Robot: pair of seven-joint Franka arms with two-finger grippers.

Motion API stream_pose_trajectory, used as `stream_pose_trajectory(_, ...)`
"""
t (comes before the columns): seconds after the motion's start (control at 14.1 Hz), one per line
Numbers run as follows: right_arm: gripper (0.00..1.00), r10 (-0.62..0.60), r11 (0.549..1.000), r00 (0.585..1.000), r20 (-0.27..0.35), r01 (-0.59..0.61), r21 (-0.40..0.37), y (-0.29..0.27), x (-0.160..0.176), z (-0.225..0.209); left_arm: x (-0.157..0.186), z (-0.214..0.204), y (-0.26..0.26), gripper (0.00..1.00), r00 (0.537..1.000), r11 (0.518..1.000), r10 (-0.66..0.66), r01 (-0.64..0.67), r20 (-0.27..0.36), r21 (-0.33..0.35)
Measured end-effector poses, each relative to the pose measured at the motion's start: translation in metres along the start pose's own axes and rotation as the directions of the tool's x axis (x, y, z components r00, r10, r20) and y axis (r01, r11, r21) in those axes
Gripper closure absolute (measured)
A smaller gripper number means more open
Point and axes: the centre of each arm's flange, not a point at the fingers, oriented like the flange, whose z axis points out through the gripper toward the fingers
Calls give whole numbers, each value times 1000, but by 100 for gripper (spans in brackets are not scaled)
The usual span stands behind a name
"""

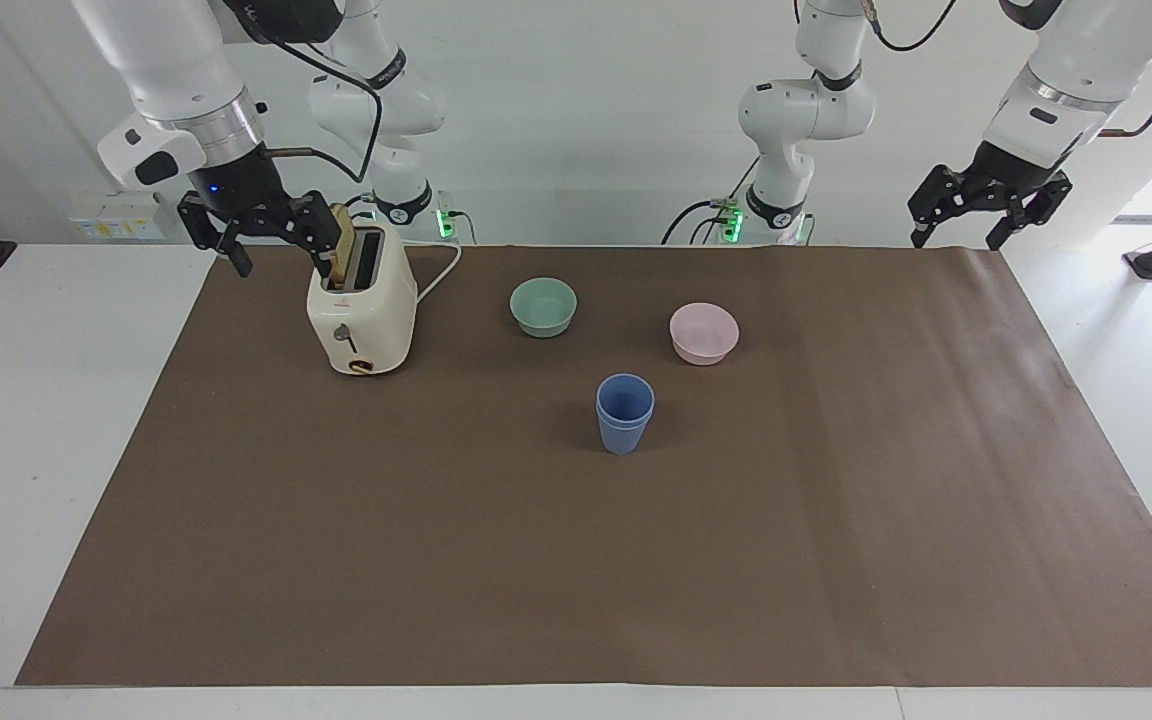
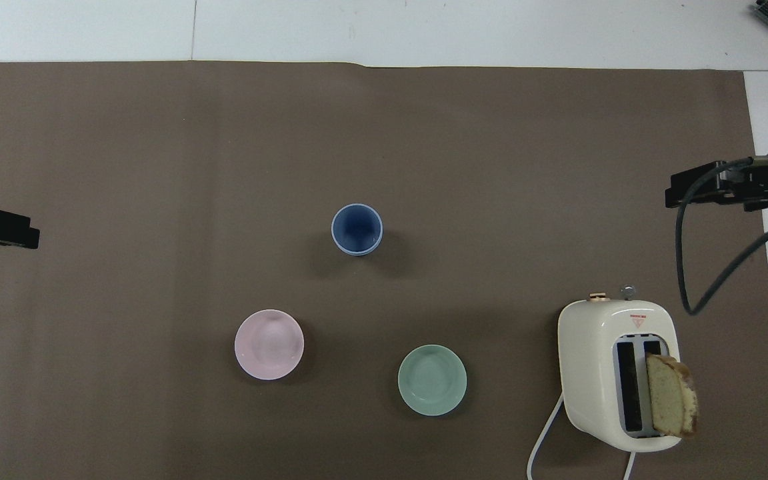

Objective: Stack blue cups with both arms

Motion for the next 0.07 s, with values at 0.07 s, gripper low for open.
stream_pose_trajectory(0.07,0,0,1000,1000,0,0,0,0,0,0,0,0,0,0,1000,1000,0,0,0,0)
